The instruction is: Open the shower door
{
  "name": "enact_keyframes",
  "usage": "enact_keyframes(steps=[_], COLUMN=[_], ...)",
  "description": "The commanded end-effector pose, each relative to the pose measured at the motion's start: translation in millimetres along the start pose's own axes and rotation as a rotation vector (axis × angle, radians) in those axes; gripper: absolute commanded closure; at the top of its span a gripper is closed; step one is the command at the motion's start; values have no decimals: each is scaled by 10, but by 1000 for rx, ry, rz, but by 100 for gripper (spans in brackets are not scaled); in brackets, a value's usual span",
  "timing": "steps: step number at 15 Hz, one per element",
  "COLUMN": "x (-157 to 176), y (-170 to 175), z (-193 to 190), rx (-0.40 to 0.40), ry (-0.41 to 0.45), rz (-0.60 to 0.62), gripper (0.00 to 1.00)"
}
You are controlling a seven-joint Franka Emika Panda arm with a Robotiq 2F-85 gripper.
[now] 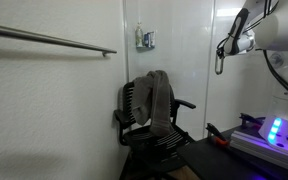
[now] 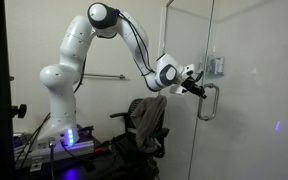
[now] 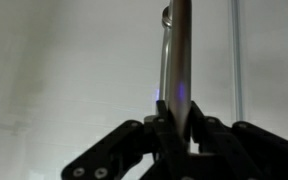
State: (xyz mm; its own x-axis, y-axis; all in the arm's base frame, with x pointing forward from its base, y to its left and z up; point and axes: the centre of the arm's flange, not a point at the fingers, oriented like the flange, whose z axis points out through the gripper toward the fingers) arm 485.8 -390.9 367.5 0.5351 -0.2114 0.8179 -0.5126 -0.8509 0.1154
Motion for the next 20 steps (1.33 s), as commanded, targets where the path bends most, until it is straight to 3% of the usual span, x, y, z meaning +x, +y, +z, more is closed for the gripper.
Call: enact_keyframes(steps=[1, 8, 20], x=[5, -179, -605], y=[112, 19, 263], z=[-435, -1055, -2090], rx=[-83, -79, -187], ry=[-12, -225, -469], rz=[29, 62, 114], gripper=[94, 94, 94])
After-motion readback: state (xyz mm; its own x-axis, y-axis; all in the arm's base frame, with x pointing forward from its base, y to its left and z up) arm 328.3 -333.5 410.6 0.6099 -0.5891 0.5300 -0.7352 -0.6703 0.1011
